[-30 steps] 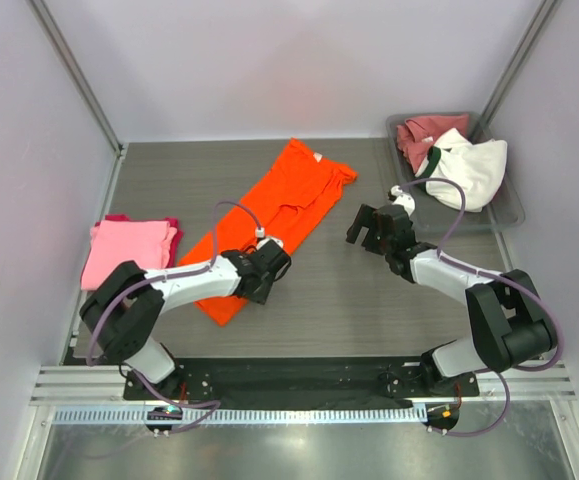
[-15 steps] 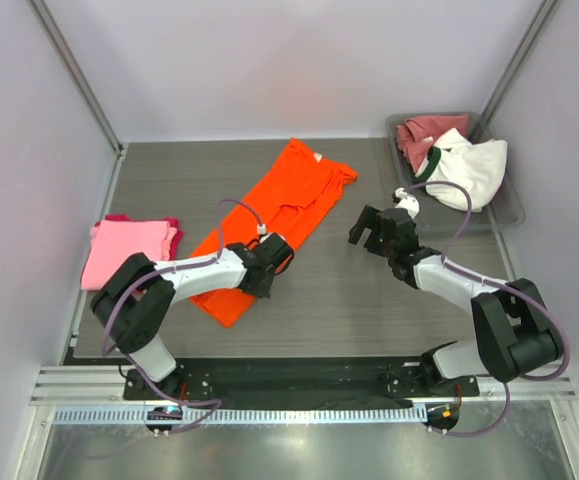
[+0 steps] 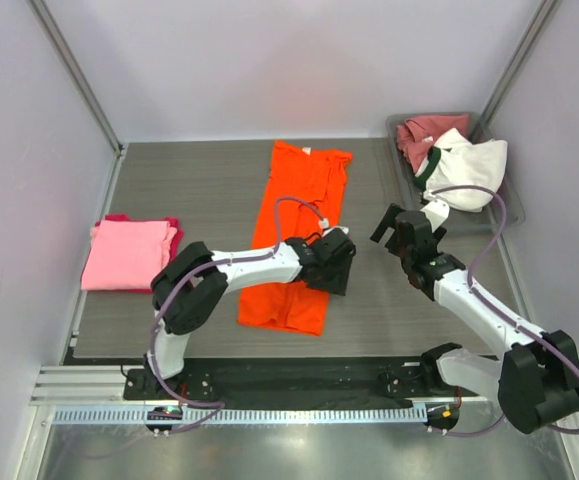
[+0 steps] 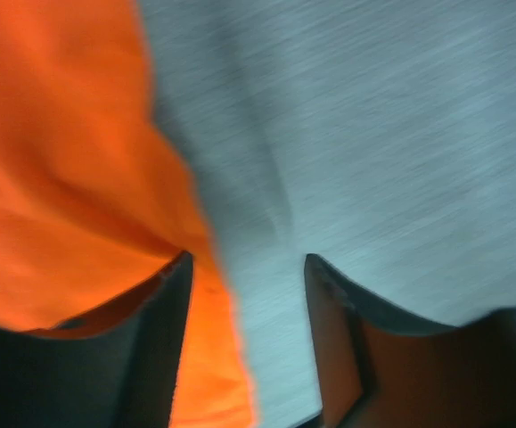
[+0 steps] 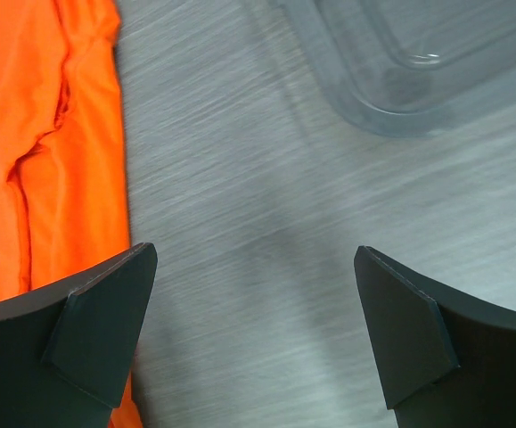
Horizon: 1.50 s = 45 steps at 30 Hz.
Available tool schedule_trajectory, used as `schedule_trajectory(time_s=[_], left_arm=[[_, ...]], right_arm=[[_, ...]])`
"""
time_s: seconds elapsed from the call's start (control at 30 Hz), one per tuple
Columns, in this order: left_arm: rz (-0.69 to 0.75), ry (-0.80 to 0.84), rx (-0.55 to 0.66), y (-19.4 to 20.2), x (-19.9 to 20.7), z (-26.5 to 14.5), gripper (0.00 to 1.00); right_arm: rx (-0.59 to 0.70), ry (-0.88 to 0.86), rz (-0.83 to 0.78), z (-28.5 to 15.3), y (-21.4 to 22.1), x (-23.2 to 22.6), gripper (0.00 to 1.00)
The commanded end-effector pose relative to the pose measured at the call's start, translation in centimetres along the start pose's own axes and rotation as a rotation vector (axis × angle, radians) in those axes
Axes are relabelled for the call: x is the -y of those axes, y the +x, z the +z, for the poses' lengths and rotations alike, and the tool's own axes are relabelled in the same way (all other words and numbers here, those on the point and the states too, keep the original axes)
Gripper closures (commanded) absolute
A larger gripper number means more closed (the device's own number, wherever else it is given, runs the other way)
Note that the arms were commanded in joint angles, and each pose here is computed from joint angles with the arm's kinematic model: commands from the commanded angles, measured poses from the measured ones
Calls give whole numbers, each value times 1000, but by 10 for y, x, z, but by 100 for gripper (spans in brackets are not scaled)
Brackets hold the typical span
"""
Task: Fold and stack the t-shirts
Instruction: Fold the tshirt
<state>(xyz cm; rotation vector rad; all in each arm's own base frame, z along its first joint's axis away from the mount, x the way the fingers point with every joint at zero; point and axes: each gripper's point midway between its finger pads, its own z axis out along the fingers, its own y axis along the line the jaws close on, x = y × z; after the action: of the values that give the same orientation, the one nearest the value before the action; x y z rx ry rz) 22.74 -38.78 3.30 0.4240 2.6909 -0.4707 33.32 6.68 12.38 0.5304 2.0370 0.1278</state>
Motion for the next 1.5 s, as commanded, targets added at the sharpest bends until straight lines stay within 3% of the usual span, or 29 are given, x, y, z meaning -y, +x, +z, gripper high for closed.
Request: schedule_trajectory(time_s=[0.0,0.1,0.27,0.37,0.5,0.57,0.7,0.9,1.1,1.27,1.47], left_arm=[[-28,138,80,-20,55,-23,41],[-20,172,140,-24,53,-53,28],[-34,216,217,-20,20,-124,17],[-84,179,203,-6,-23,-137,9],[-195,203,227,2,-76,-166,7],[-304,162,229,8,-118,-159,6],[-423,170,211,22,-154,-150,10],[-491,189,174,37,-166,-128,24],[-533,181,135,57,-171,-111,34],[-559,193,120,69,-170,-107,48],[-595,129,110,84,-182,-103,49]], right_arm=[[17,104,5,-13,-12,22,0],[-51,85,-5,-21,4,25,1],[-228,-1,9,-37,47,21,5],[-332,-62,41,-47,74,15,9],[-445,-123,64,-63,102,0,11],[-481,-146,67,-75,114,-13,11],[-517,-197,99,-96,135,-41,20],[-583,-260,129,-111,163,-73,36],[-670,-305,115,-124,194,-92,41],[-733,-310,101,-128,218,-95,49],[-759,-303,94,-134,232,-89,52]])
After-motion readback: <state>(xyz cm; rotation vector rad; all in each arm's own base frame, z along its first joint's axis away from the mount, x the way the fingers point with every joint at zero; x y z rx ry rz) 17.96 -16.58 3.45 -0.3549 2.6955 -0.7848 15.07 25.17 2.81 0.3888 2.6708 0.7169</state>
